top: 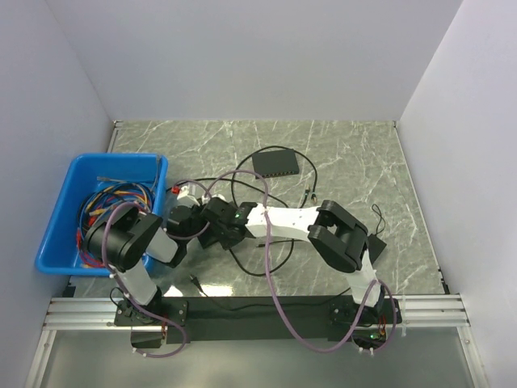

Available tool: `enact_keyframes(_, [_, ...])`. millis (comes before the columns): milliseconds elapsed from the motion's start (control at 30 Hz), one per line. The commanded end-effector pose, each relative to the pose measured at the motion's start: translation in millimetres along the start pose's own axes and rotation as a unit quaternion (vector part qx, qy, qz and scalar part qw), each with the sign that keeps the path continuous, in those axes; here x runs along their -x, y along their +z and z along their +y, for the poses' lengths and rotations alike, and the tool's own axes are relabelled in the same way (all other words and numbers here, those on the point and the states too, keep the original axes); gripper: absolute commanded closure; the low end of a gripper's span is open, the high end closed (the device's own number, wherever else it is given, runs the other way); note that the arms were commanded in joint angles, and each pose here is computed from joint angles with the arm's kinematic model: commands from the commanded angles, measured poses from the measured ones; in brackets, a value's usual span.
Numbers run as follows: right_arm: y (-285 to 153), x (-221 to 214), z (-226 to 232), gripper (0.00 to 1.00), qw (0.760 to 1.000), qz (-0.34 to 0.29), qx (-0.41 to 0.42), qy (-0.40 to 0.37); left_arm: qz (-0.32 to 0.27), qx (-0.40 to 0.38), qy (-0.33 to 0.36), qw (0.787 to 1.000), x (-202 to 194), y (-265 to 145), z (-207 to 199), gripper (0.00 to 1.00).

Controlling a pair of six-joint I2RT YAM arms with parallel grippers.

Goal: Insert the plug into the switch port

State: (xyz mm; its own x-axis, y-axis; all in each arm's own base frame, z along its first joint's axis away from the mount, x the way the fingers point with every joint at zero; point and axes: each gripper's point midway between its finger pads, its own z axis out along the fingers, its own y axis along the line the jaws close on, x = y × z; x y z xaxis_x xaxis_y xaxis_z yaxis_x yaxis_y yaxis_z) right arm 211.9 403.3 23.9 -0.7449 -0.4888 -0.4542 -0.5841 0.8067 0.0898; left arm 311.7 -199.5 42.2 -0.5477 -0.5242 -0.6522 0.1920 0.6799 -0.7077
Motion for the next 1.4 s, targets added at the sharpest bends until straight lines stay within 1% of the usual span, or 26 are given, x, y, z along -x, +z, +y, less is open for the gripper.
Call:
enact_keyframes(0, [13, 75, -21, 1.0, 0.99, -0.121, -0.011, 0.071, 0.147, 0.055, -0.017, 0.987, -77, -31, 36, 0.99])
enact_keyframes(167, [13, 88, -33, 1.0, 0.985, -0.115, -0.004, 0.125, 0.155, 0.049, -0.04, 0.986, -81, -32, 42, 0.99])
enact_keyframes(300, [23, 77, -34, 1.0, 0.987, -0.102, 0.004, 0.12, 0.155, 0.044, -0.045, 0.986, -79, -31, 43, 0.99])
enact_keyframes(367, [31, 67, -31, 1.0, 0.99, -0.086, 0.013, 0.113, 0.156, 0.047, -0.045, 0.986, -79, -30, 44, 0.99])
enact_keyframes(400, [31, 66, -30, 0.91, 0.99, -0.084, 0.018, 0.112, 0.157, 0.048, -0.046, 0.985, -79, -30, 45, 0.99])
enact_keyframes(467, [31, 60, -30, 0.8, 0.99, -0.081, 0.023, 0.11, 0.159, 0.048, -0.047, 0.985, -81, -30, 45, 0.99])
enact_keyframes(500, [30, 60, -28, 0.71, 0.99, -0.084, 0.027, 0.11, 0.158, 0.046, -0.048, 0.985, -80, -30, 44, 0.99])
enact_keyframes(600, [25, 55, -31, 0.59, 0.99, -0.086, 0.025, 0.108, 0.157, 0.045, -0.048, 0.985, -80, -29, 44, 0.99])
enact_keyframes(700, [16, 54, -32, 0.53, 0.99, -0.092, 0.027, 0.105, 0.158, 0.045, -0.048, 0.985, -80, -29, 44, 0.99])
enact_keyframes(733, [16, 49, -35, 0.45, 0.99, -0.088, 0.024, 0.104, 0.158, 0.046, -0.048, 0.985, -80, -29, 44, 0.99])
enact_keyframes(800, [7, 50, -36, 0.35, 0.99, -0.093, 0.027, 0.104, 0.158, 0.046, -0.047, 0.985, -80, -29, 44, 0.99])
enact_keyframes(900, [-8, 49, -35, 0.31, 0.988, -0.105, 0.037, 0.105, 0.154, 0.047, -0.045, 0.986, -77, -29, 43, 0.99])
enact_keyframes(1000, [-20, 38, -39, 0.29, 0.988, -0.108, 0.039, 0.108, 0.14, 0.048, -0.043, 0.988, -67, -30, 37, 0.95])
enact_keyframes(1033, [-26, 40, -40, 0.29, 0.987, -0.115, 0.039, 0.109, 0.121, 0.044, -0.038, 0.991, -55, -28, 31, 0.9])
enact_keyframes(1100, [-27, 36, -46, 0.29, 0.986, -0.115, 0.03, 0.114, 0.106, 0.051, -0.032, 0.993, -43, -24, 27, 0.84])
enact_keyframes(1133, [-27, 35, -48, 0.28, 0.986, -0.116, 0.026, 0.116, 0.109, 0.078, -0.027, 0.991, -43, -26, 36, 0.77])
enact_keyframes(1167, [-28, 34, -49, 0.28, 0.986, -0.117, 0.028, 0.118, 0.087, 0.072, -0.018, 0.993, -25, -19, 26, 0.75])
enact_keyframes(1233, [-30, 33, -50, 0.28, 0.984, -0.122, 0.036, 0.126, 0.081, 0.086, -0.009, 0.993, -15, -19, 25, 0.69])
enact_keyframes(1267, [-31, 33, -50, 0.28, 0.983, -0.123, 0.041, 0.129, 0.065, 0.086, -0.003, 0.994, -2, -12, 19, 0.68])
enact_keyframes(1300, [-31, 31, -49, 0.28, 0.982, -0.125, 0.047, 0.133, 0.061, 0.091, -0.001, 0.994, 3, -11, 18, 0.66])
enact_keyframes(1333, [-36, 33, -48, 0.28, 0.981, -0.132, 0.053, 0.135, 0.051, 0.093, 0.006, 0.994, 12, -9, 14, 0.62])
enact_keyframes(1367, [-37, 33, -49, 0.28, 0.98, -0.133, 0.055, 0.137, 0.045, 0.114, 0.011, 0.992, 20, -6, 17, 0.6])
